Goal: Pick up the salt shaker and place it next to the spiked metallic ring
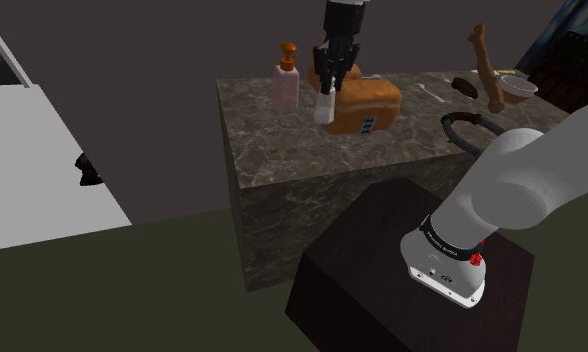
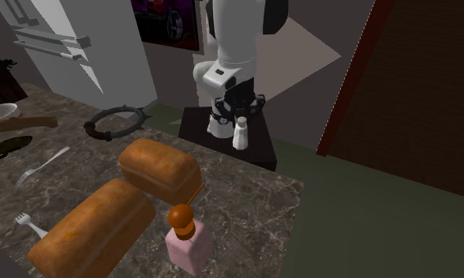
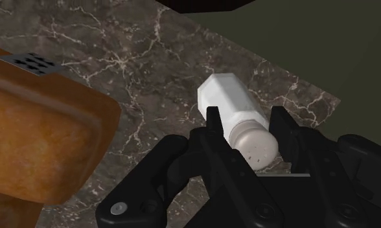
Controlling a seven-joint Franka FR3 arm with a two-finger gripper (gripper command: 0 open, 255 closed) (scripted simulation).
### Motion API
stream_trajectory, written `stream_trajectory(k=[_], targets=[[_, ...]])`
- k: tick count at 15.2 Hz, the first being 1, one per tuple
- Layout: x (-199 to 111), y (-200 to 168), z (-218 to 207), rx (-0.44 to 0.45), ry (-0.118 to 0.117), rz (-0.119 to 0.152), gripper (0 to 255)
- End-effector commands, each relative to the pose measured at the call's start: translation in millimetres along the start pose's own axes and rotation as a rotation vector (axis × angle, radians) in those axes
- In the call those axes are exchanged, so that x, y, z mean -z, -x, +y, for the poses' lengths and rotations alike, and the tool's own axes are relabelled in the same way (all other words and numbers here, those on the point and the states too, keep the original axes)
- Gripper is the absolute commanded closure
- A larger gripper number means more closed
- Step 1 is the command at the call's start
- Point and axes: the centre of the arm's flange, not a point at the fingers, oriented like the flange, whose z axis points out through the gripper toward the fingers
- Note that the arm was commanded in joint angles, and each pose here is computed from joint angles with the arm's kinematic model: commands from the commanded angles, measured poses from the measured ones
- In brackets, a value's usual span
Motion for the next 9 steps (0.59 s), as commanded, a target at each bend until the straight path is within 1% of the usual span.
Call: stream_trajectory(k=[1, 5, 6, 9], targets=[[10, 1, -1, 0.000, 0.000, 0.000, 255], [31, 3, -3, 0.000, 0.000, 0.000, 255], [32, 4, -3, 0.000, 0.000, 0.000, 255], [34, 13, 35, 0.000, 0.000, 0.000, 255]])
